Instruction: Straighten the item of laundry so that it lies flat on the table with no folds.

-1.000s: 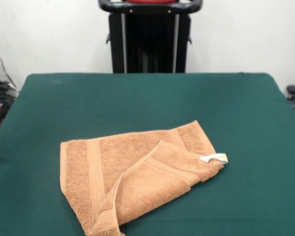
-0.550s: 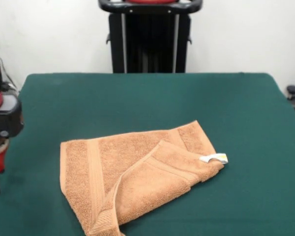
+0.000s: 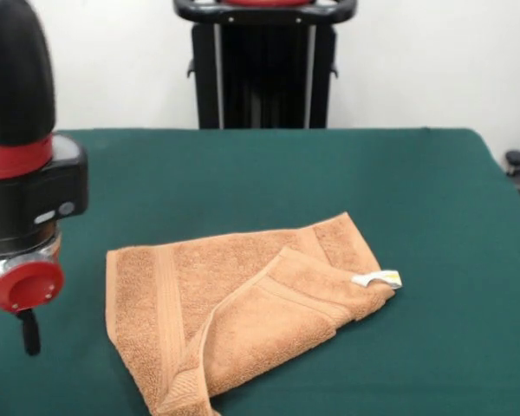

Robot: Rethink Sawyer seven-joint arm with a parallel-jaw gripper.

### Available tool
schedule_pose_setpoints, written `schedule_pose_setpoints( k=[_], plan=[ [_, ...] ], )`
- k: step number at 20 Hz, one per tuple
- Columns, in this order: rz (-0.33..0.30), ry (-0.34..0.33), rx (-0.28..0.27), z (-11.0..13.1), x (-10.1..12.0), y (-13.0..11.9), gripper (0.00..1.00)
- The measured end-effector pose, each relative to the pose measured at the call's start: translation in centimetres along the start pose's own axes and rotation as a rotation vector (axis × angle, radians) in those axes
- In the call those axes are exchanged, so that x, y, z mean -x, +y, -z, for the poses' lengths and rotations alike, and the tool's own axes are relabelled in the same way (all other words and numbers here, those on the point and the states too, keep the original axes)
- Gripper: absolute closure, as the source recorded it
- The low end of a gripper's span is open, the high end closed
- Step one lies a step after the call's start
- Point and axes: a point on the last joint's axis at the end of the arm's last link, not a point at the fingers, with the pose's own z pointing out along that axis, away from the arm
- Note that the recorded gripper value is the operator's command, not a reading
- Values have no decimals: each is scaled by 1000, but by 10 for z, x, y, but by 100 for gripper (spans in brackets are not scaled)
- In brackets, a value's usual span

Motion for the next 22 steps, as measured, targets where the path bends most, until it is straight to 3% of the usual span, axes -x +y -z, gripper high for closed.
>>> schedule_pose_setpoints(
  k=[5, 13, 22],
  plan=[
    [27, -21, 27, 34, -10, 26, 0],
    [16, -8, 80, 77, -19, 53, 0],
    [2, 11, 100, 82, -23, 59, 0]
  ],
)
